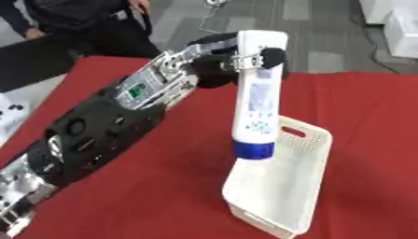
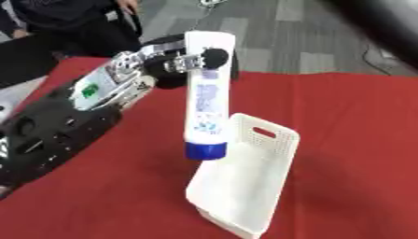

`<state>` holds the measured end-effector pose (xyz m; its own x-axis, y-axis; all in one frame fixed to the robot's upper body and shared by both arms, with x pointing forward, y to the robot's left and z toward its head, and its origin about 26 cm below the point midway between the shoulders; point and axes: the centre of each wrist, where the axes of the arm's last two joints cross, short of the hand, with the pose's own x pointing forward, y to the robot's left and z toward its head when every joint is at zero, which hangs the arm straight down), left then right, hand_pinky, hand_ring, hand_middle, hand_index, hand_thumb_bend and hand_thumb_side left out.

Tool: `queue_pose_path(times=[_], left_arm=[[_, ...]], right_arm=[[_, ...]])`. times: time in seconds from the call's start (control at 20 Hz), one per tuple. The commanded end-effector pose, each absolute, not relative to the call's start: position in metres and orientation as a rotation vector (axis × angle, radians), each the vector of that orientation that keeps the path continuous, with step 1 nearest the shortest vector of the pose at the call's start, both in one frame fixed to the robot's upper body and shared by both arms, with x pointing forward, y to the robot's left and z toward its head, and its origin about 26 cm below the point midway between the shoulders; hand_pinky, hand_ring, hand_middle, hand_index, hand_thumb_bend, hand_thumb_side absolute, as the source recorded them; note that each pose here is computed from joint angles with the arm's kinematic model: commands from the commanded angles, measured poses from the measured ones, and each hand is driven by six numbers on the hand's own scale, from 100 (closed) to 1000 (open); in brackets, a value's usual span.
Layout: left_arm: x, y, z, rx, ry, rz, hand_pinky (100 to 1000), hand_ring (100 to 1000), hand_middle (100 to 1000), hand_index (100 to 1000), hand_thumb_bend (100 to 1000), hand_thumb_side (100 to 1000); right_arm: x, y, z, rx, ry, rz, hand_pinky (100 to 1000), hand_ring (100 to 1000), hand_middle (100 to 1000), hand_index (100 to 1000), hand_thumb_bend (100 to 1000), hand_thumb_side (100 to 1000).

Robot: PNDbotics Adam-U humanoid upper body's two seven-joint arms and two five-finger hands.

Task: Pick up objects on the table and place them in the box.

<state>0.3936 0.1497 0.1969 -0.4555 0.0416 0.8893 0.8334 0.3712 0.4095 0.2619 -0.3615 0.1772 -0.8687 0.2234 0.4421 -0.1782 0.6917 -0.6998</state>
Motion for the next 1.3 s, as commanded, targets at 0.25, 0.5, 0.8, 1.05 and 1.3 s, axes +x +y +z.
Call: queue_pose_path(times=[0.25, 0.5, 0.8, 1.05, 1.3], left_arm=[[0.4, 0.161, 0.191, -0.634, -1.896, -1.311, 221, 263, 458, 836, 333, 1000], [0.403, 0.164, 0.184, -0.632, -1.904, -1.364, 661, 515, 660, 954, 437, 1000], [0.396, 0.184, 0.193, -0.629, -2.083, -1.11, 615, 487, 658, 916, 380, 1000], [0.362, 0.205, 0.206, -0.548, -2.418, -0.522, 492, 418, 579, 864, 435, 925], [0.322, 0.205, 0.208, -0.502, -2.562, -0.106, 395, 339, 485, 770, 438, 927]], right_arm=[[0.263, -0.362, 0.191, -0.042, -2.453, 1.544, 166, 336, 396, 400, 100, 1000], [0.263, -0.362, 0.192, -0.04, -2.457, 1.543, 166, 336, 396, 399, 100, 1000], [0.263, -0.363, 0.192, -0.045, -2.458, 1.534, 165, 336, 396, 401, 100, 1000], [0.259, -0.364, 0.183, -0.054, -2.439, 1.522, 162, 334, 393, 404, 100, 1000], [0.254, -0.361, 0.166, -0.047, -2.435, 1.506, 155, 329, 388, 407, 100, 1000]])
